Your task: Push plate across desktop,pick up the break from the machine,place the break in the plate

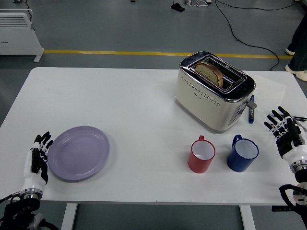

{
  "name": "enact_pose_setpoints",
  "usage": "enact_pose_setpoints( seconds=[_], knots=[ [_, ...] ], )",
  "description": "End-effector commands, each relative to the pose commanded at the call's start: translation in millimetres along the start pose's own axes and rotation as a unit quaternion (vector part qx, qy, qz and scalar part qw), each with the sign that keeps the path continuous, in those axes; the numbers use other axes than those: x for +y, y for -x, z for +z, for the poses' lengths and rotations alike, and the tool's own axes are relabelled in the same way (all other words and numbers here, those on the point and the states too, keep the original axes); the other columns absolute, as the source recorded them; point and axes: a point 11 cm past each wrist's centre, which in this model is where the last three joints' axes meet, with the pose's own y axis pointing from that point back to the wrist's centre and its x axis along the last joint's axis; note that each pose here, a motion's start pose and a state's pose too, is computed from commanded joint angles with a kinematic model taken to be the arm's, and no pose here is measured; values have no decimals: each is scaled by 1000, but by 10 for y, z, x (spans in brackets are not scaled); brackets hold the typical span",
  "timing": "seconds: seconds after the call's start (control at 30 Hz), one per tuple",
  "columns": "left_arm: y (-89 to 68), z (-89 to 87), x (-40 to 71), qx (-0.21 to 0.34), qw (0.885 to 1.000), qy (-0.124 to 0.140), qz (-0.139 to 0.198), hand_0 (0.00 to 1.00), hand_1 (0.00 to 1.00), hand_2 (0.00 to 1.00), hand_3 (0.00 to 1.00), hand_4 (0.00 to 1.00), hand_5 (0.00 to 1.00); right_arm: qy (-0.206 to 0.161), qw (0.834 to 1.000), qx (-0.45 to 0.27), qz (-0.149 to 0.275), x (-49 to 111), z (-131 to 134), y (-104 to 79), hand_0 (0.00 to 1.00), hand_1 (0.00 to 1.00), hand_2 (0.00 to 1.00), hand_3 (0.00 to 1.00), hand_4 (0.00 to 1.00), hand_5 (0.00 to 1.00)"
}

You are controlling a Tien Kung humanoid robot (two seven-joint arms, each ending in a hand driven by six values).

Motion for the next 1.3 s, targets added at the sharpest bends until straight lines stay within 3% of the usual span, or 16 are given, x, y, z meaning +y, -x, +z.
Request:
enact_pose_setpoints(
  seconds=[0.77, 1.0, 1.3],
  knots=[
    [363, -107, 137, 44, 997, -12, -61, 868, 882, 888, 819, 587, 998, 6, 1000, 2, 2, 28, 49, -28, 762, 736, 756, 741, 490, 508],
    [452, -102, 123, 59, 995, -16, -78, 845, 873, 870, 814, 583, 998, 5, 1000, 1, 2, 26, 43, -28, 762, 735, 756, 740, 490, 508],
    [728, -142, 84, 83, 988, -36, -123, 813, 840, 853, 798, 578, 998, 4, 1000, 0, -1, 15, 38, 5, 761, 735, 755, 740, 490, 508]
  ],
)
